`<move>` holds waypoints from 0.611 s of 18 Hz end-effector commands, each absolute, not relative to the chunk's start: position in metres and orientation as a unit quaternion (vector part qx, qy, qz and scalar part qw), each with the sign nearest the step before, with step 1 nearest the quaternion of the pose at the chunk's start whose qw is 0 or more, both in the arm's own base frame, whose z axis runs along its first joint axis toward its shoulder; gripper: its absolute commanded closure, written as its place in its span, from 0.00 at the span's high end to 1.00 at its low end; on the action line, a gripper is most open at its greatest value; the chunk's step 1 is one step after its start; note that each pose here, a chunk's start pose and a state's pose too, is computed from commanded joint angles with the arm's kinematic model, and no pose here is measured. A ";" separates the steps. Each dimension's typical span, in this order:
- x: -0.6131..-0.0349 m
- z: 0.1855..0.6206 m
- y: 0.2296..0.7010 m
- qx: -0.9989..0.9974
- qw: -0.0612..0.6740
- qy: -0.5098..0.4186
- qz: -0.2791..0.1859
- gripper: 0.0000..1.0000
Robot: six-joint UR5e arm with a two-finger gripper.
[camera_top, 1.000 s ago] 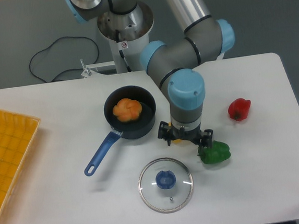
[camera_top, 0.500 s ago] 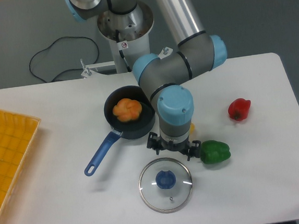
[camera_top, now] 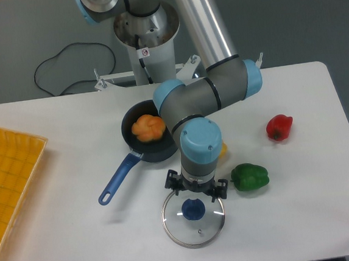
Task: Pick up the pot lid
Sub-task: 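Lower the open gripper over the blue knob of the glass lid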
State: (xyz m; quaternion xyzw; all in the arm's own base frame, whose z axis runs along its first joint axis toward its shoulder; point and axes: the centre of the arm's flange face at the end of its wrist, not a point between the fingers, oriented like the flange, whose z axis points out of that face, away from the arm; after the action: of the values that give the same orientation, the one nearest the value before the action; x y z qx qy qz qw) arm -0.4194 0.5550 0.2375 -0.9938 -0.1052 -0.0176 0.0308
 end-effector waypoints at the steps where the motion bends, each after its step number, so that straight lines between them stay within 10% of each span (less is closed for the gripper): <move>1: -0.420 0.237 0.555 -0.994 0.031 -0.107 -0.018 1.00; 11: -0.419 0.228 0.574 -0.993 0.035 -0.109 -0.014 1.00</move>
State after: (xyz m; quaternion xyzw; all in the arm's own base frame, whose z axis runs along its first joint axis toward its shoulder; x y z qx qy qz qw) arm -0.4189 0.5744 0.2285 -0.9933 -0.1088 -0.0138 0.0355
